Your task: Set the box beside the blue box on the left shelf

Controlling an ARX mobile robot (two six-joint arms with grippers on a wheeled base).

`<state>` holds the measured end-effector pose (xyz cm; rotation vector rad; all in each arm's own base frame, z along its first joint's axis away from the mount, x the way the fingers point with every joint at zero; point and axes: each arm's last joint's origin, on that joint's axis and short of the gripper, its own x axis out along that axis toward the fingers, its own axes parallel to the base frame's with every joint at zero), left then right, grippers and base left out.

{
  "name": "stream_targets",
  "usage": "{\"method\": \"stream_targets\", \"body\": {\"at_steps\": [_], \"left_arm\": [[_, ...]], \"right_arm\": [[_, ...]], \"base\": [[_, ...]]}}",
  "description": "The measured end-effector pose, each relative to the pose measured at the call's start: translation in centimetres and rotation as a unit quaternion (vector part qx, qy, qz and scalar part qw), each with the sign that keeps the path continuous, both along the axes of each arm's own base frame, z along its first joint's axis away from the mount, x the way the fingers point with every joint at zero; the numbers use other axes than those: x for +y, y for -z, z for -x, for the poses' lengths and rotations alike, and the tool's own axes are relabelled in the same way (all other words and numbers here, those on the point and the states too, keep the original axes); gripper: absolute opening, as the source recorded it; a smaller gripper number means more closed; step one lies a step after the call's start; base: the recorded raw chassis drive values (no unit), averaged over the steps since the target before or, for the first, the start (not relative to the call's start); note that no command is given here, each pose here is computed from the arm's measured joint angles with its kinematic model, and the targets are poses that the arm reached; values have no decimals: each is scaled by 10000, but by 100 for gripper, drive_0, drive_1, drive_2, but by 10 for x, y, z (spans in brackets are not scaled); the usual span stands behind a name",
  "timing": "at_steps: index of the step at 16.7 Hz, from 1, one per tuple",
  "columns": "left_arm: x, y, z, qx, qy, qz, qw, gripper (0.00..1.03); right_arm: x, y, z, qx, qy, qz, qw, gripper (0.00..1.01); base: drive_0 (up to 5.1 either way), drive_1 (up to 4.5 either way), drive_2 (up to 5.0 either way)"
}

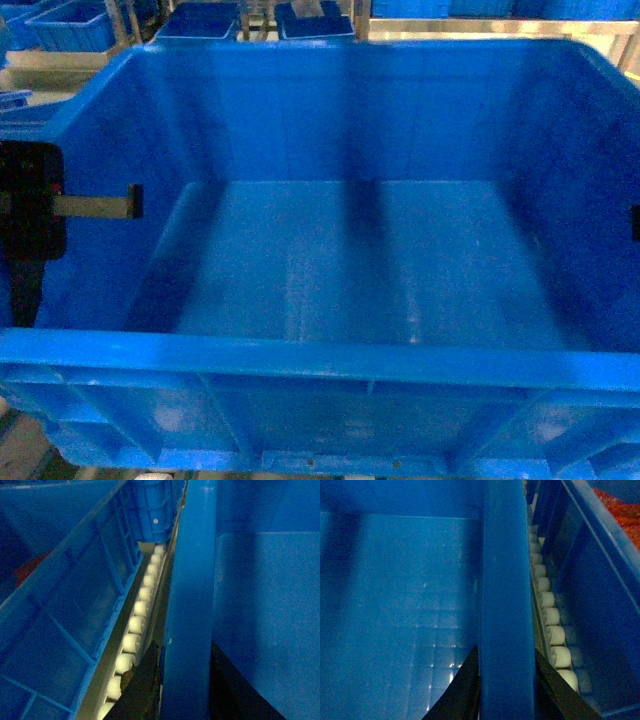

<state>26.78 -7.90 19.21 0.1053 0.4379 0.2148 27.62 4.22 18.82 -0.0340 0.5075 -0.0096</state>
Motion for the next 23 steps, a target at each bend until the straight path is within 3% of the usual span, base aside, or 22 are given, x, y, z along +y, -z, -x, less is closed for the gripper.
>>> {"method": "stream_targets", "body": {"at_steps": [2, 7, 12, 14, 15, 19, 20, 21, 23], "left_arm": [[-3, -1, -2, 149, -8, -44, 9999, 18], [-7, 8, 0, 448, 14, 115, 9989, 18], [-8, 7, -4, 575, -100, 135, 9982, 17], [-8, 6, -6, 392, -217, 159, 9989, 36], [-7, 4, -7, 293, -260, 180, 9991, 50], [-6, -2, -11, -142, -307, 262, 9991, 92], [-6, -6, -11, -427, -324, 264, 9982, 100], [-7, -11, -11, -662, -353, 273, 9968, 98], [-6, -14, -10, -695, -348, 252, 9967, 98]], "right_arm": [[-3, 8, -2, 169, 54, -35, 9998, 21], [-3, 11, -4, 190, 36, 73, 9998, 21], [-4, 11, -7, 238, 58, 133, 9996, 22], [-2, 10, -7, 202, -116, 319, 9992, 40], [-1, 9, -7, 159, -190, 381, 9990, 55], [-2, 2, -8, -46, -219, 443, 9988, 97], [-2, 1, -8, -275, -171, 413, 9986, 99], [-2, -3, -8, -385, -141, 407, 9983, 97], [-2, -5, -7, -427, -131, 402, 9982, 98]], "base": [[0, 0, 0], [0, 0, 0], [0, 0, 0], [0, 0, 0], [0, 0, 0], [0, 0, 0], [0, 0, 0], [0, 0, 0], [0, 0, 0]]}}
